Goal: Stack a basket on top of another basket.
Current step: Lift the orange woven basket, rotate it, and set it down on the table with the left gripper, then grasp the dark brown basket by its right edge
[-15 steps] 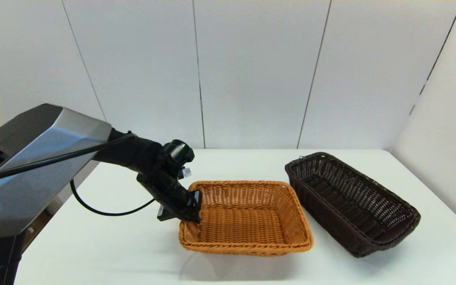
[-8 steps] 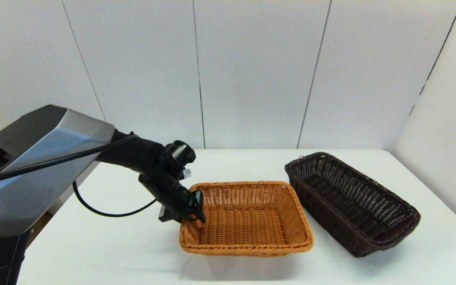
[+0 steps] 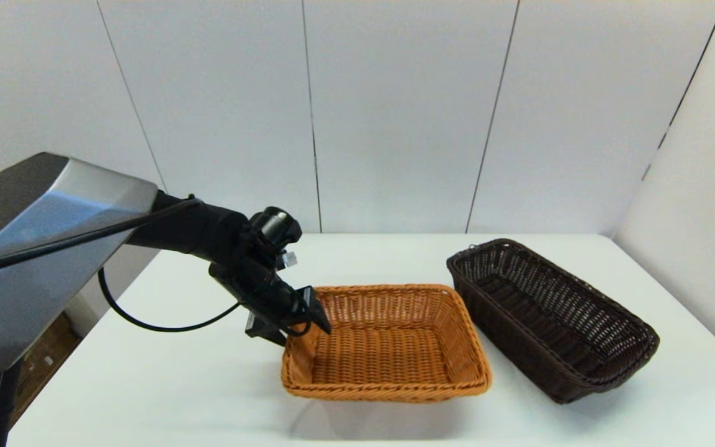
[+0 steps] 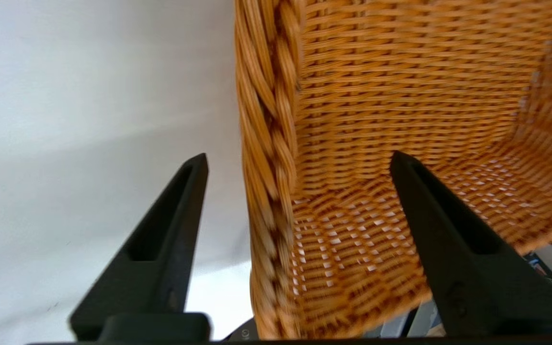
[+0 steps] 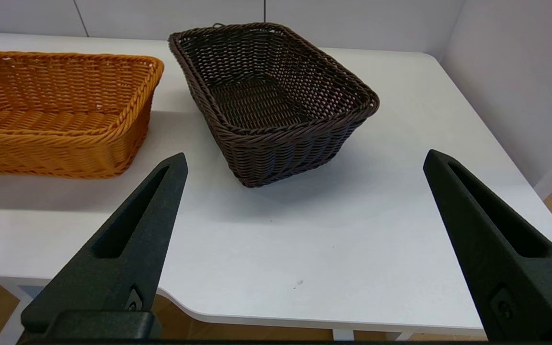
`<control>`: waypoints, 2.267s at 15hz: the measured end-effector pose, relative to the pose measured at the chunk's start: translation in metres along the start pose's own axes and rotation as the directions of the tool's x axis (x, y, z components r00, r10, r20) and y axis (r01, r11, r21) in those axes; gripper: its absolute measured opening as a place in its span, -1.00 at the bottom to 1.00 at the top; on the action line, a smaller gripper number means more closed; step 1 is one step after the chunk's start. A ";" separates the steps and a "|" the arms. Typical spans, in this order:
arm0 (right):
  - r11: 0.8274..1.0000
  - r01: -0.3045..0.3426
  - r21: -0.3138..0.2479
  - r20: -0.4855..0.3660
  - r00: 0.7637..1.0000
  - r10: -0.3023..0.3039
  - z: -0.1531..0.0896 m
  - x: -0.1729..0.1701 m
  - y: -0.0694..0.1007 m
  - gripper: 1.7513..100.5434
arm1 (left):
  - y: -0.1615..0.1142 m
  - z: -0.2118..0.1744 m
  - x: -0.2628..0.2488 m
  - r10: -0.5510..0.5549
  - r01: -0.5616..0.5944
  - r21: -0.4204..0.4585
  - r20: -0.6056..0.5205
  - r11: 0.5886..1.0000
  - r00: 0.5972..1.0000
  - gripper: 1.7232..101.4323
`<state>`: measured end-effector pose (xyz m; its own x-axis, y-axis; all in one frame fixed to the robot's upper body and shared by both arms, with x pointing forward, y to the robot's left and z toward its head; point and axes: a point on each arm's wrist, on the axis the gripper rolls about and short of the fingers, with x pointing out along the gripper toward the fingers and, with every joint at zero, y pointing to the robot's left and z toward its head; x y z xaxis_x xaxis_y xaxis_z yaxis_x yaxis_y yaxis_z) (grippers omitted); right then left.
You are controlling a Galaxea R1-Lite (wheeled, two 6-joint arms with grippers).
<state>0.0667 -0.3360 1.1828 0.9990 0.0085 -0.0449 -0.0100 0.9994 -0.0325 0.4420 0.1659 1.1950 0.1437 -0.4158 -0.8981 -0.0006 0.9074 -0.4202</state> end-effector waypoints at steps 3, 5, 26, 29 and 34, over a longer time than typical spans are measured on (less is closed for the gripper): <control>1.000 0.000 0.000 0.000 1.000 0.000 0.000 0.000 0.000 0.94 | -0.004 -0.002 -0.020 0.009 -0.009 0.011 0.049 1.000 0.999 0.66; 1.000 -0.001 0.000 0.000 1.000 0.001 0.000 0.000 0.000 0.94 | -0.005 -0.003 -0.038 0.003 -0.004 0.013 0.086 1.000 0.996 0.72; 1.000 0.005 0.005 0.000 1.000 -0.005 0.000 0.000 0.000 0.94 | 0.075 -0.235 -0.225 0.081 -0.102 0.001 0.600 0.995 0.796 0.91; 1.000 0.005 0.004 0.000 1.000 -0.005 0.000 0.000 0.000 0.94 | 0.092 -0.287 -0.226 0.102 -0.122 -0.015 0.660 0.992 0.745 0.91; 1.000 0.004 0.004 0.000 1.000 -0.004 0.000 0.000 0.000 0.94 | 0.119 -0.358 -0.212 0.101 -0.122 -0.024 0.729 0.992 0.677 0.92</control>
<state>0.0667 -0.3361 1.1828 0.9990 0.0043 -0.0445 -0.0055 0.9996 -0.0282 0.0569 0.3405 1.2886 0.8187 -0.1449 -0.5556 -0.0423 0.9498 -0.3101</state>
